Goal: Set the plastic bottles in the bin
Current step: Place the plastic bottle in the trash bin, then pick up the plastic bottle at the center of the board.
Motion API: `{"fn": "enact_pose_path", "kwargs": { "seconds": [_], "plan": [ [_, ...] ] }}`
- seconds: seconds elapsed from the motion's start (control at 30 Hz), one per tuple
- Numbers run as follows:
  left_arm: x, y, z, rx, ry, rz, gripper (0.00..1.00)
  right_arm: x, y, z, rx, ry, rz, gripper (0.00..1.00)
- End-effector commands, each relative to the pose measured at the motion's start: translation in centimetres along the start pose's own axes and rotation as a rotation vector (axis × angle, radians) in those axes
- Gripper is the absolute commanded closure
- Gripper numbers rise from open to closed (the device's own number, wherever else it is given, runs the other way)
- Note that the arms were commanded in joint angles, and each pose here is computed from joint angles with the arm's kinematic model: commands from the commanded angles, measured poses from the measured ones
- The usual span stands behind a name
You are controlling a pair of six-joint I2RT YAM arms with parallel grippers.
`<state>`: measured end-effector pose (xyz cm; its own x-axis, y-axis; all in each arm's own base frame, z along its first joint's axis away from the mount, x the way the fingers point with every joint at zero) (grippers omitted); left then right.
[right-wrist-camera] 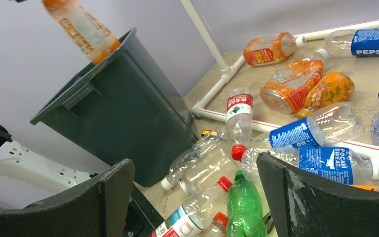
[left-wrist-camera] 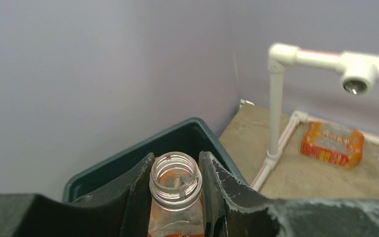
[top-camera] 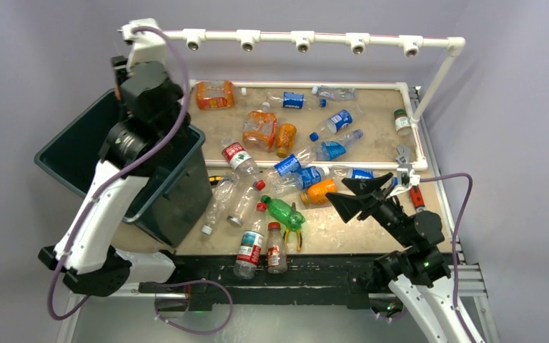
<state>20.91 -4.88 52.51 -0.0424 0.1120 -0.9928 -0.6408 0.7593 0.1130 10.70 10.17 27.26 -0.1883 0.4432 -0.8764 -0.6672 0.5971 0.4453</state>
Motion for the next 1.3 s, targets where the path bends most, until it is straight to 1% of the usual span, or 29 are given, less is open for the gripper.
{"fn": "enact_pose_path", "kwargs": {
  "seconds": [0.0,0.1,0.13,0.2,0.3,0.4,0.47,0.5,0.57,0.6,0.67,0.73,0.8,0.87,0.93,1.07,1.13,1.17,1.27],
  "plan": [
    [3.8,-2.7,0.9,0.141,0.097,0.037,0.83,-0.9,0.6,0.1,-0.029,-0.025,-0.018,0.01],
    [3.9,-3.0,1.0,0.156,0.105,0.036,0.5,-0.9,0.4,0.2,-0.02,-0.021,-0.025,0.01],
    [3.9,-3.2,1.0,0.159,0.108,0.015,0.42,-0.8,0.4,0.3,-0.018,-0.022,-0.026,0.01],
    [3.6,-3.0,1.0,0.16,0.106,-0.013,0.3,-0.7,0.3,0.3,-0.016,-0.018,-0.026,0.01],
    [2.8,-2.5,0.8,0.17,0.092,-0.058,0.2,-0.5,0.1,0.4,-0.012,-0.014,-0.024,0.01],
    [1.7,-1.9,0.6,0.198,0.079,-0.112,0.16,-0.4,0.0,0.5,-0.012,-0.008,-0.024,0.01],
    [0.9,-1.8,0.2,0.264,0.07,-0.165,0.15,-0.5,-0.1,0.7,0.006,-0.008,-0.014,0.01],
    [0.4,-1.9,-0.1,0.325,0.065,-0.202,0.15,-0.4,-0.4,0.9,0.035,-0.008,0.014,0.01],
    [-0.4,-2.5,-0.9,0.497,0.049,-0.272,0.15,0.1,-0.9,1.2,0.079,0.012,0.056,0.01],
    [-0.8,-3.1,-1.5,0.606,0.04,-0.307,0.15,0.5,-1.3,1.5,0.101,0.033,0.072,0.01],
    [-0.9,-5.1,-2.5,0.804,0.059,-0.33,0.14,0.6,-2.2,2.0,0.174,0.041,0.073,0.01],
    [-0.2,-7.7,-3.4,0.953,0.129,-0.309,0.09,1.5,-3.1,2.2,0.239,0.093,0.085,0.01],
    [0.5,-10.1,-5.4,1.027,0.172,-0.256,0.03,2.4,-3.8,2.2,0.296,0.144,0.106,0.01],
    [1.1,-12.0,-8.5,1.038,0.14,-0.171,0.01,2.8,-4.3,2.1,0.338,0.168,0.103,0.01],
    [1.3,-13.3,-10.8,1.055,0.115,-0.121,0.01,3.1,-4.7,2.0,0.377,0.168,0.112,0.01],
    [2.1,-15.4,-13.1,1.157,0.105,-0.095,0.01,3.9,-5.9,1.7,0.502,0.138,0.173,0.01],
    [3.6,-16.1,-13.8,1.228,0.108,-0.083,0.01,4.5,-6.6,1.5,0.566,0.123,0.2,0.01],
    [4.8,-16.4,-14.3,1.291,0.114,-0.069,0.01,4.9,-7.1,1.3,0.606,0.117,0.215,0.01],
    [9.8,-17.0,-15.5,1.422,0.119,-0.006,0.01,5.6,-7.7,0.8,0.653,0.102,0.234,0.01]
  ]
}}
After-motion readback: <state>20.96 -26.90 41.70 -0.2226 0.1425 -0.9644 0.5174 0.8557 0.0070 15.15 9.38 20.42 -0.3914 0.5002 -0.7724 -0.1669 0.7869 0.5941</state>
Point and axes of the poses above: each gripper's point midway between its finger pads, its own z axis out along the fingers, its own y axis along the line the jaws close on, x = y × z, the point moved 9 cm from there along -z, back along the fingers, and after that the axes turned 5 degrees about -z, right-handed, at the moved point
